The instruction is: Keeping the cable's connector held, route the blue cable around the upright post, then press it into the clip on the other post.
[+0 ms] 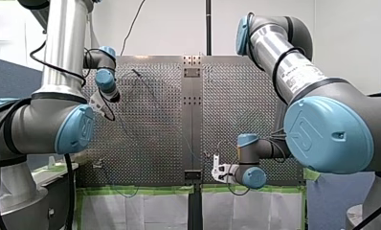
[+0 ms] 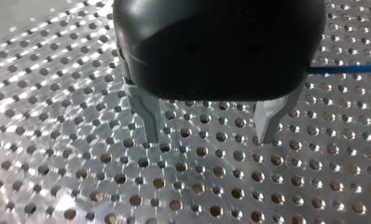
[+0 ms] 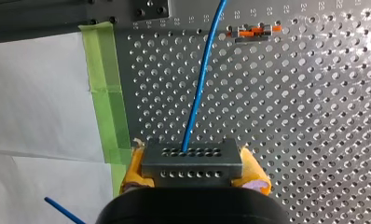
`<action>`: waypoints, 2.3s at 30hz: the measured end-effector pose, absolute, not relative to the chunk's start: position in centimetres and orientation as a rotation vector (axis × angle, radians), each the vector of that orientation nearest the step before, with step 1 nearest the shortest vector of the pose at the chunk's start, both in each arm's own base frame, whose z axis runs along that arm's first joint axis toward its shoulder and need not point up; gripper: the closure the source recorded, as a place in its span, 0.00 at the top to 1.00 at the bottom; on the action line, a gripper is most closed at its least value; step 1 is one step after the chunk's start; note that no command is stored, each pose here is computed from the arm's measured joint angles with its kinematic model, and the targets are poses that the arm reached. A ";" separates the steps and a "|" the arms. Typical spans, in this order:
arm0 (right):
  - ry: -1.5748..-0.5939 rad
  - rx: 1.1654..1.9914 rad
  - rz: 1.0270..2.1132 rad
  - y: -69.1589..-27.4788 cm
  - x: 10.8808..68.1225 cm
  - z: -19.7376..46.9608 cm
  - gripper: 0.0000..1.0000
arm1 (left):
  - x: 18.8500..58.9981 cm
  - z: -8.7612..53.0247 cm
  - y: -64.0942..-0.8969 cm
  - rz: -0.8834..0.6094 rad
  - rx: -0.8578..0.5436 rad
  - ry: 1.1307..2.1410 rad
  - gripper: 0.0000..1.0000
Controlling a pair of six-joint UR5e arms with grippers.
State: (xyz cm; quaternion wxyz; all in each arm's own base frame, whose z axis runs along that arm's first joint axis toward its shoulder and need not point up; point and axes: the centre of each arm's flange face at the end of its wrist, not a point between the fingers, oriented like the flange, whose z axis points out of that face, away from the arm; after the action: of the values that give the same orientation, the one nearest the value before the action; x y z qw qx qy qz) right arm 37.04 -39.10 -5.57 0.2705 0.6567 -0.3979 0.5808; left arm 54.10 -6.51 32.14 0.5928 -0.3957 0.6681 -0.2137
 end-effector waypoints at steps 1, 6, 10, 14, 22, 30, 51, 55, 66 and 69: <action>-1.072 1.770 1.565 -39.1 37.1 -5.6 0.00 | 54.0 31.9 -6.5 -0.505 -0.931 1.550 1.00; -1.070 1.772 1.566 -39.0 37.2 -5.6 0.00 | 53.5 30.6 -6.4 -0.551 -0.961 1.543 1.00; -1.070 1.771 1.566 -39.0 37.2 -5.6 0.00 | 53.0 29.3 -6.4 -0.590 -0.984 1.535 1.00; -1.069 1.771 1.568 -38.9 37.2 -5.6 0.00 | 52.6 27.9 -6.5 -0.624 -1.011 1.522 1.00; -1.068 1.771 1.568 -38.9 37.2 -5.6 0.00 | 53.6 25.4 -6.8 -0.703 -1.049 1.495 1.00; -1.067 1.772 1.569 -38.9 37.3 -5.6 0.00 | 54.9 22.9 -6.9 -0.775 -1.093 1.461 1.00; -1.099 1.749 1.569 -39.5 36.7 -5.6 0.00 | 55.9 23.0 -7.8 -0.905 -1.089 1.393 1.00; -1.108 1.741 1.565 -39.8 36.4 -5.6 0.00 | 56.0 23.1 -8.4 -0.905 -1.054 1.404 1.00; -1.109 1.739 1.557 -39.9 36.1 -5.6 0.00 | 56.4 21.4 -10.4 -0.954 -1.017 1.434 1.00; -1.107 1.739 1.555 -39.9 36.1 -5.6 0.00 | 56.4 19.9 -10.8 -0.943 -1.030 1.456 1.00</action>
State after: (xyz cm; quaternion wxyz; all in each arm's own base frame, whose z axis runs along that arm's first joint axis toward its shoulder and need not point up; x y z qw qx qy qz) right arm 36.13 -39.92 -5.63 0.2760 0.6473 -0.4120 0.5788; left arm 56.44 -10.76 19.86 0.5329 -0.4321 0.6107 -0.3953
